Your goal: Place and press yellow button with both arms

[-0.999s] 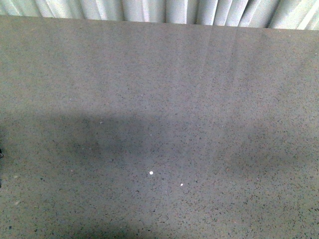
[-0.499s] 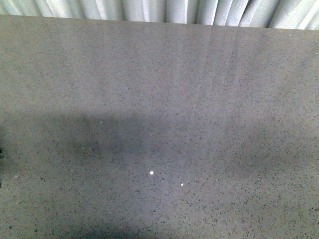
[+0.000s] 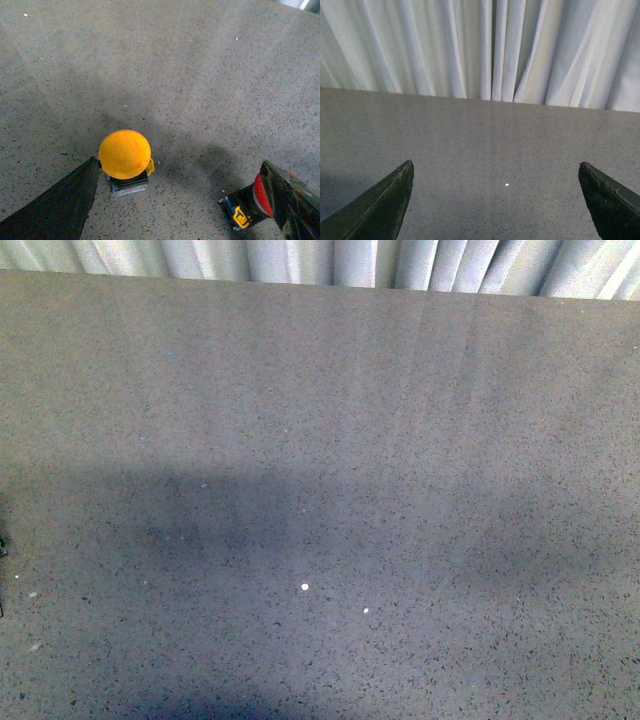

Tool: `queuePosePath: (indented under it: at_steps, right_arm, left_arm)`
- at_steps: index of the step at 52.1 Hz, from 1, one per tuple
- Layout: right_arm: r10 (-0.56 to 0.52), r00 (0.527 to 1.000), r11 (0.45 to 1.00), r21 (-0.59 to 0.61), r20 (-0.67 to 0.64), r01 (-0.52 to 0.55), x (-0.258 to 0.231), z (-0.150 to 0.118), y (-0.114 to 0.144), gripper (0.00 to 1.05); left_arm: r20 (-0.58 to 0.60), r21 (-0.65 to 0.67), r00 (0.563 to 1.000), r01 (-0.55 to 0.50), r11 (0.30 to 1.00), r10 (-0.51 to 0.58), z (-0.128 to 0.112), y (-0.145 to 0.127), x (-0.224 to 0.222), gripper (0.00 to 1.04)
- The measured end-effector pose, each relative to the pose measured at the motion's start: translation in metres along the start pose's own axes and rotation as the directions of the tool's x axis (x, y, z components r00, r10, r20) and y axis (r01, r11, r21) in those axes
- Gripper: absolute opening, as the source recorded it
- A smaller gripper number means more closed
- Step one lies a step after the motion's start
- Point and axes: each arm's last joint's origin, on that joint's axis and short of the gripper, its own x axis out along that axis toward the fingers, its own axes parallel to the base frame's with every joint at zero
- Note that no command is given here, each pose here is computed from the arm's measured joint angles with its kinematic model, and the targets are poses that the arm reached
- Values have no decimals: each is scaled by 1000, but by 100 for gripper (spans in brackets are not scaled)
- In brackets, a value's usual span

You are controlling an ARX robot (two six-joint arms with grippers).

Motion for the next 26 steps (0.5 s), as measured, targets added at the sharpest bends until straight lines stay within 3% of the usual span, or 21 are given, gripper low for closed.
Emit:
queuePosePath:
  at_steps: [26]
  right_arm:
    - [0, 1000, 1000, 0, 0, 0, 0, 0, 0, 96]
  left_arm:
    - [-35, 6, 999, -14, 1000, 14, -9, 7, 31, 96]
